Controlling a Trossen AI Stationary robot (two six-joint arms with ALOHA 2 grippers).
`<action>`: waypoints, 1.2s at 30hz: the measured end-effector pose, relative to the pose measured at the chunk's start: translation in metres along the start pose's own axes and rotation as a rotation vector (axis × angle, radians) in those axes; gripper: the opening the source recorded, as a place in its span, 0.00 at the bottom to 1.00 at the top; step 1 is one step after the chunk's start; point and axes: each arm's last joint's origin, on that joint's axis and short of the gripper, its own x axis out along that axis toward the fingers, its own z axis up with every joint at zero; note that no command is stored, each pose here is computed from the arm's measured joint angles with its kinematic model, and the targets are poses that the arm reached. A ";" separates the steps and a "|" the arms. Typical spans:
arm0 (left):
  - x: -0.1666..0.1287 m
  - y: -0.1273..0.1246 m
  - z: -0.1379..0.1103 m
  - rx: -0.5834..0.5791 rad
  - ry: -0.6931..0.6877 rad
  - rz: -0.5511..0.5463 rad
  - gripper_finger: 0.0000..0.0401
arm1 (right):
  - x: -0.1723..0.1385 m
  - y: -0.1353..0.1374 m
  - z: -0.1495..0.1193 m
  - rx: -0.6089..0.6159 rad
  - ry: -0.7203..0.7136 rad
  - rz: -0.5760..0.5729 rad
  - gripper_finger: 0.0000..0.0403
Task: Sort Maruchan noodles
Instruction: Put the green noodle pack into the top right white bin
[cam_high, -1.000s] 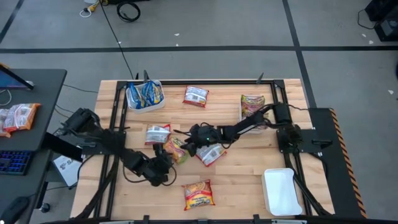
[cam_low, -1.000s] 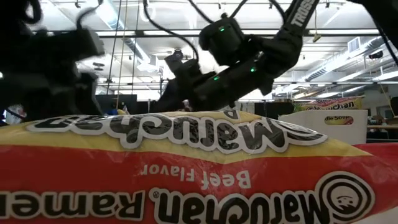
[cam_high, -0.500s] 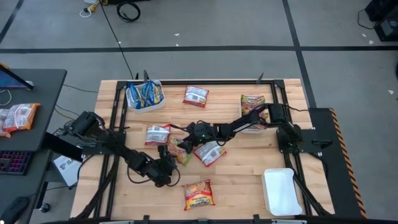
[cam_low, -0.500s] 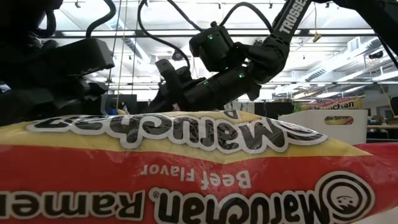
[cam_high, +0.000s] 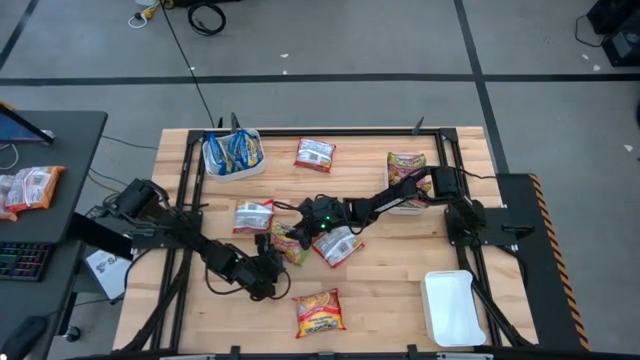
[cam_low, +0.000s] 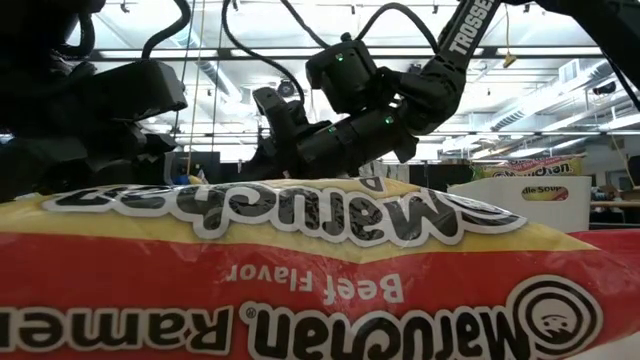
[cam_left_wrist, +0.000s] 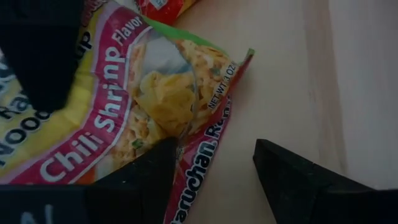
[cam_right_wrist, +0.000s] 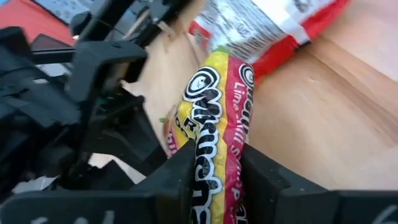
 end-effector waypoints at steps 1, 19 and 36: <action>-0.001 0.000 0.001 -0.003 -0.004 -0.003 0.56 | 0.000 0.001 0.000 -0.010 -0.002 0.009 0.26; -0.112 0.040 0.030 -0.196 -0.070 -0.405 0.57 | -0.053 0.043 0.039 -0.402 0.093 -0.005 0.22; -0.169 0.011 0.043 -0.097 -0.432 -0.780 0.57 | -0.271 0.088 0.091 -0.726 0.089 -0.768 0.22</action>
